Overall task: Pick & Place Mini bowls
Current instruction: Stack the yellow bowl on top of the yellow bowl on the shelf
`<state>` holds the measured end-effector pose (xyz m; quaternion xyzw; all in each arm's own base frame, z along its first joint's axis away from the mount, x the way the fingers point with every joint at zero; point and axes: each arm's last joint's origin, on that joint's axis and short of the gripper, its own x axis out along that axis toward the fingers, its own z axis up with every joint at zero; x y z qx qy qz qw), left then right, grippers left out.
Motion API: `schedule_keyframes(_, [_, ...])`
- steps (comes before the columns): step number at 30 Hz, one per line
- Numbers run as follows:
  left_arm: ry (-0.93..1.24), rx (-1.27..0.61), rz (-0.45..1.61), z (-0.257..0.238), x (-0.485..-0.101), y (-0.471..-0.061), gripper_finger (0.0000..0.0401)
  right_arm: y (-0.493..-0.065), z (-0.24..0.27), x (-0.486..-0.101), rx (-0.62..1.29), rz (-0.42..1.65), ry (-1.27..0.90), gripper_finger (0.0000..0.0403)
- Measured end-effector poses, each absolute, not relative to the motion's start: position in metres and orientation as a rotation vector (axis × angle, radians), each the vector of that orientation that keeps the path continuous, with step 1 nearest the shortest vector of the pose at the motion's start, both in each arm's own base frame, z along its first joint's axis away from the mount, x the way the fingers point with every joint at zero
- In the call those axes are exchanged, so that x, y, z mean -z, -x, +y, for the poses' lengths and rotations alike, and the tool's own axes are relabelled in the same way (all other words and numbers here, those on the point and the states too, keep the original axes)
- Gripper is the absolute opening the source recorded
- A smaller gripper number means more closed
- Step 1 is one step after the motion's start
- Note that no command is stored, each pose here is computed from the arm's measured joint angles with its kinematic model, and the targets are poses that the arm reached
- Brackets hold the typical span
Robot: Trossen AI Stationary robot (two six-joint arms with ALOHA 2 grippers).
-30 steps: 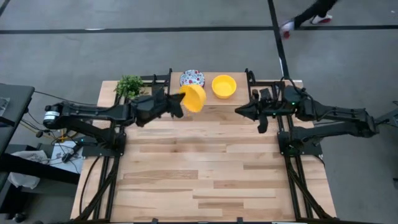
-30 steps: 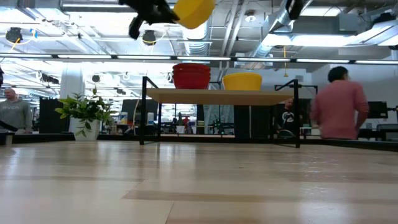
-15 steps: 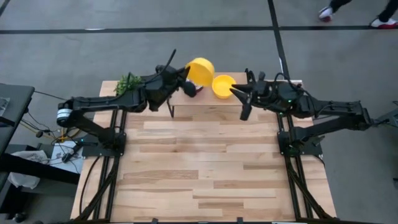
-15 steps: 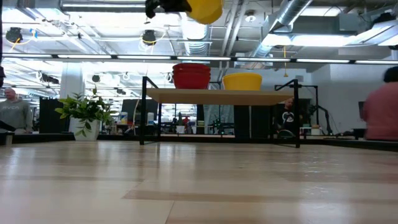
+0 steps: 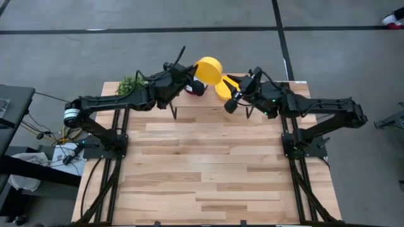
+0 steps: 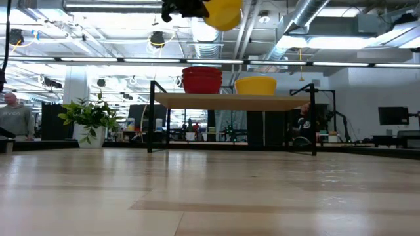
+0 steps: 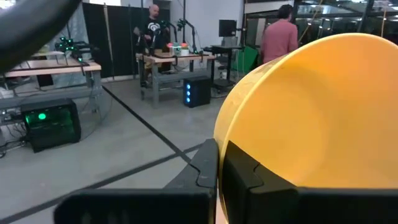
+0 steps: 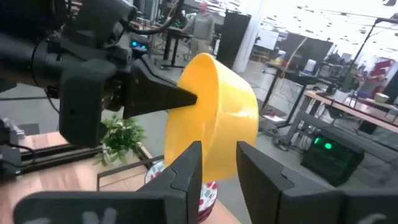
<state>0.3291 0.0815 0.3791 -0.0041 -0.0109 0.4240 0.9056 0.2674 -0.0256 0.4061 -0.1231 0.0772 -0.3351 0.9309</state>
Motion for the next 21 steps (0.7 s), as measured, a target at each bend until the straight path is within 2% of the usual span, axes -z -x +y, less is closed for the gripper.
schedule_keyframes(11, [-0.018,-0.898,-0.015,0.089,-0.380,-0.327,0.0004,-0.277,-0.026,-0.418,0.697,0.145,0.204,0.0141])
schedule_keyframes(21, [-0.019,-0.867,-0.027,0.088,-0.381,-0.327,0.0004,-0.286,-0.030,-0.409,0.713,0.156,0.138,0.0174])
